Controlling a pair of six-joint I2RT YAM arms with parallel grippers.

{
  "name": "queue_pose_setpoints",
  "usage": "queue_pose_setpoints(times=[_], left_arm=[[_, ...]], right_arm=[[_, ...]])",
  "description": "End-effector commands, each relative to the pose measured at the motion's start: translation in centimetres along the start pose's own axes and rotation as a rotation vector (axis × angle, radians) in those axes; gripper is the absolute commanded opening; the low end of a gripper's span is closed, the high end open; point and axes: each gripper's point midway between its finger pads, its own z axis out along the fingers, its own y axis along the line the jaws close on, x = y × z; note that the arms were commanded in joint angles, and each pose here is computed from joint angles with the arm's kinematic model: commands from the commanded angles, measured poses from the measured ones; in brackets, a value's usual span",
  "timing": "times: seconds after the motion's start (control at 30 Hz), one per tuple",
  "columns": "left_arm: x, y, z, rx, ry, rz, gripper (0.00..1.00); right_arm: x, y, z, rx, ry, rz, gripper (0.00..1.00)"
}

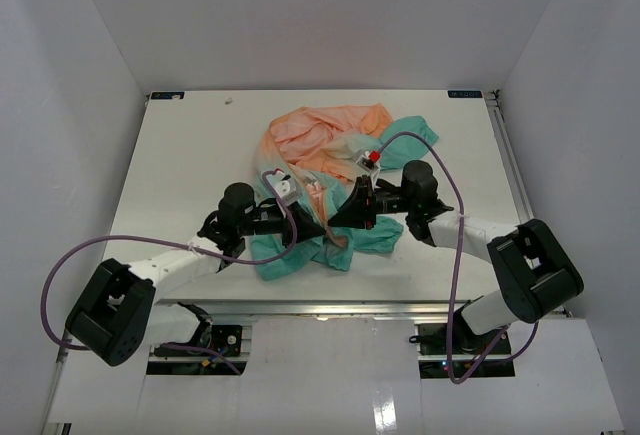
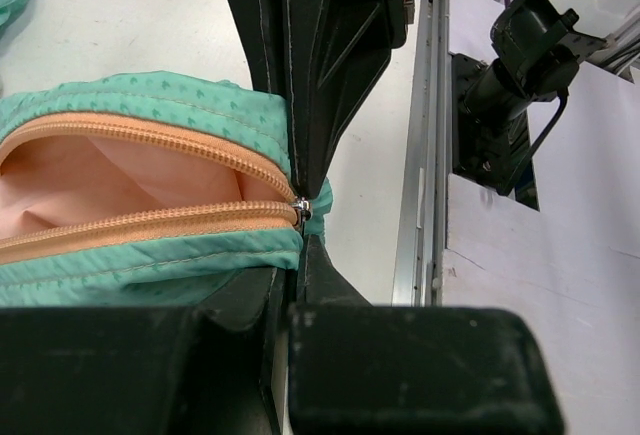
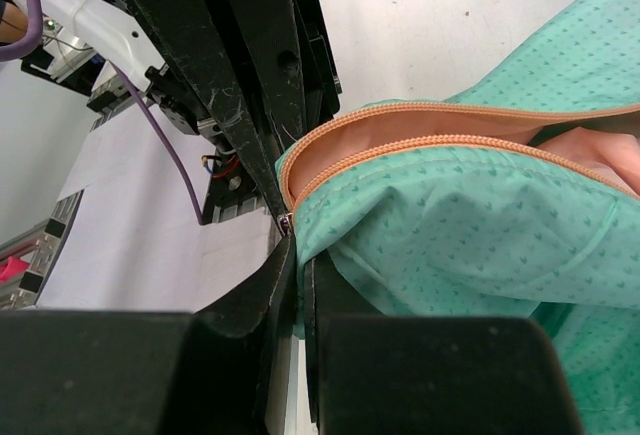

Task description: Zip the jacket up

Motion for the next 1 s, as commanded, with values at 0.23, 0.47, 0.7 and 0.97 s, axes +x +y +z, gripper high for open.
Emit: queue_pose_setpoints(times=[0.23, 0.47, 0.7, 0.97], left_arm=[[1.3, -1.0, 0.4, 0.100, 0.058, -0.002, 0.00], [2.1, -0.7, 0.5, 0.098, 0.085, -0.009, 0.00], [2.7, 0.6, 0.5, 0.031, 0.108, -0.012, 0.00], [3.1, 1.6, 0.6, -0.026, 0.122, -0.011, 0.00]], right_arm=[[-2.6, 0.9, 0.3, -0.020, 0.014, -0.081, 0.08], [-3.6, 1.1, 0.2, -0.025, 0.010, -0.086, 0.08], [-4.8, 0.7, -0.2, -0.009, -0.008, -0.082, 0.08], [-5.2, 0.6, -0.4, 0.021, -0.028, -0.072, 0.08]])
